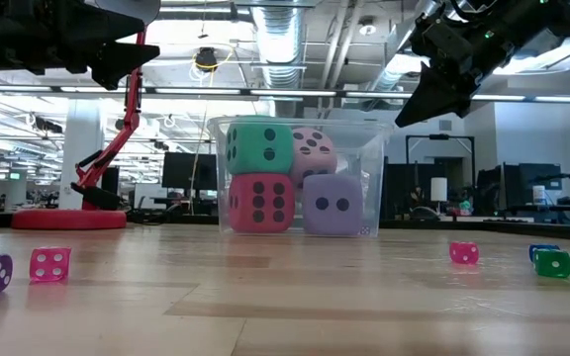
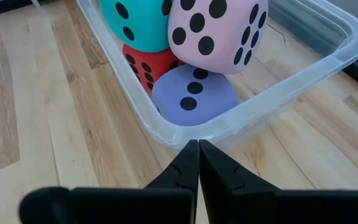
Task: Pick & Place Dice
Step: Adjust the transparent bin, then put the small orange die into the transparent bin
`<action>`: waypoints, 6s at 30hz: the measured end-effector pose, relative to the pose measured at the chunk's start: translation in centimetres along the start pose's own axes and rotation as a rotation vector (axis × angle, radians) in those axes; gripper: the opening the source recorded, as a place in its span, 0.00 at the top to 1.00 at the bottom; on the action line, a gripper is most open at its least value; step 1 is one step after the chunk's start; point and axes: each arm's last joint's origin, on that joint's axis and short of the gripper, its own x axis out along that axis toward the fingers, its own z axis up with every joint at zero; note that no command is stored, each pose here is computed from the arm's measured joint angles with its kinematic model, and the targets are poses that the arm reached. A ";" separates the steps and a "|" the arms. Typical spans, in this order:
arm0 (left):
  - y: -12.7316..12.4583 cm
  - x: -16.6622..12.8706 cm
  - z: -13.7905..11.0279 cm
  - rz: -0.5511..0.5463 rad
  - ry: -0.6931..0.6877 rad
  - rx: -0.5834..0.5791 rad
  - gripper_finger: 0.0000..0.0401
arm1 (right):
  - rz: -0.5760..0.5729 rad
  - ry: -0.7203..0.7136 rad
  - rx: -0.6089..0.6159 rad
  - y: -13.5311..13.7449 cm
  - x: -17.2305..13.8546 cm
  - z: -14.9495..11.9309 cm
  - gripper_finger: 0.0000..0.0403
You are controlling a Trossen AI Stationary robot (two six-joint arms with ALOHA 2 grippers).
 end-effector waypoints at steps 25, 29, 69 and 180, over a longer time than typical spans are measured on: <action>0.0 0.0 0.0 0.000 0.003 0.001 0.32 | 0.122 0.061 0.111 3.1 -0.8 1.1 1.00; 0.0 0.0 0.0 0.000 0.003 0.001 0.32 | 0.072 0.156 0.106 4.2 -0.8 1.9 1.00; 0.0 0.1 -0.4 -0.002 0.036 -0.014 0.32 | -0.106 0.411 0.297 9.9 -4.6 0.7 1.00; 0.4 -1.6 -1.2 -0.007 0.157 0.048 0.32 | -0.159 0.676 0.297 16.1 -0.6 -6.8 1.00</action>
